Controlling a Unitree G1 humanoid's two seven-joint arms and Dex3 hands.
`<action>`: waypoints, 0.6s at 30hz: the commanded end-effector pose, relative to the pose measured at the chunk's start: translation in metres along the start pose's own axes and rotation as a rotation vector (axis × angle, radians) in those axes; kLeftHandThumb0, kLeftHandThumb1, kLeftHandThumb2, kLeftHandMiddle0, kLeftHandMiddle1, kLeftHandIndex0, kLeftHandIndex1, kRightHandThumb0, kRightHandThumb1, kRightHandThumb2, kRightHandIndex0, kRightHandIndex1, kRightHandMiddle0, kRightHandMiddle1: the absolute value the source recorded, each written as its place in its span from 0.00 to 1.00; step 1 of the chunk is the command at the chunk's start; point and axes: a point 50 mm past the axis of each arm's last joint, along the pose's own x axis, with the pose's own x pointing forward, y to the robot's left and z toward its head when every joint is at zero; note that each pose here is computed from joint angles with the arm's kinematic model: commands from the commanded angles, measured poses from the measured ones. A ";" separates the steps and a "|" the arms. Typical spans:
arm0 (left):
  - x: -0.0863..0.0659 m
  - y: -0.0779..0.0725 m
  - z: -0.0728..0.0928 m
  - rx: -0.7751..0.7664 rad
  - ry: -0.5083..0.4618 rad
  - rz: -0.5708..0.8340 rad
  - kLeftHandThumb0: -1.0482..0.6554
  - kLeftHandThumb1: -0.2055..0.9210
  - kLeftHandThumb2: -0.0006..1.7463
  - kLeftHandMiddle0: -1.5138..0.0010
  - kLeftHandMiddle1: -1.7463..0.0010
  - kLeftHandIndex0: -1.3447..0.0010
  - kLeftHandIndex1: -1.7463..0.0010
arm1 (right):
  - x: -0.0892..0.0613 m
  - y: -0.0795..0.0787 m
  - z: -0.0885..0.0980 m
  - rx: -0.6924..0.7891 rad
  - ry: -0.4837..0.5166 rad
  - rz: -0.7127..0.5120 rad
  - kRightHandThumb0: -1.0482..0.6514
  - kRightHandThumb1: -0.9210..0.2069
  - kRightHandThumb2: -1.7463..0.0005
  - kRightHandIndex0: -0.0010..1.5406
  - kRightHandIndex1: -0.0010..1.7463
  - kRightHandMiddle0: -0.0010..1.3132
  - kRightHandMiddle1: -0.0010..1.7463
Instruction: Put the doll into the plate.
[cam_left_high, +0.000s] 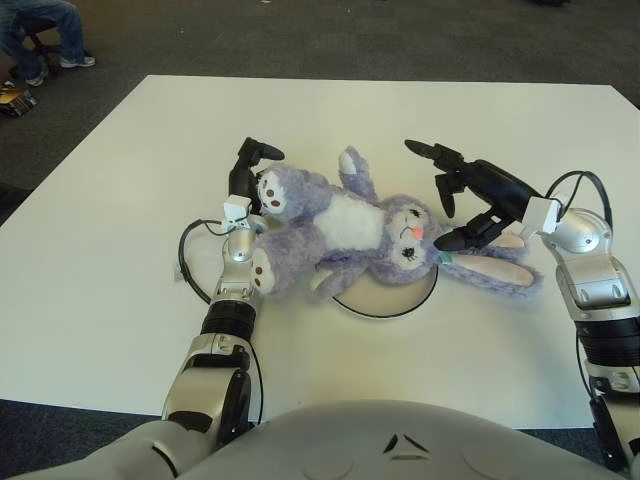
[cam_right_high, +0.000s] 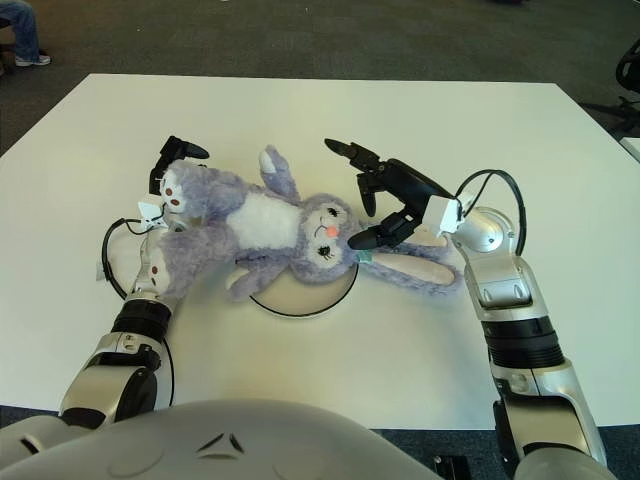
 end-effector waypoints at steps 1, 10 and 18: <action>-0.032 0.004 -0.033 0.014 0.159 0.012 0.36 0.61 0.63 0.21 0.00 0.64 0.00 | -0.004 -0.010 0.002 -0.021 0.014 -0.057 0.20 0.39 0.65 0.46 1.00 0.00 0.00; -0.032 0.005 -0.034 0.034 0.168 0.013 0.36 0.61 0.64 0.22 0.00 0.64 0.00 | -0.001 -0.027 -0.004 0.012 0.041 -0.185 0.27 0.52 0.56 0.29 1.00 0.00 0.00; -0.032 0.006 -0.034 0.027 0.166 0.008 0.36 0.61 0.63 0.22 0.00 0.64 0.00 | -0.004 -0.037 -0.007 -0.078 0.075 -0.290 0.32 0.63 0.46 0.08 0.80 0.00 0.00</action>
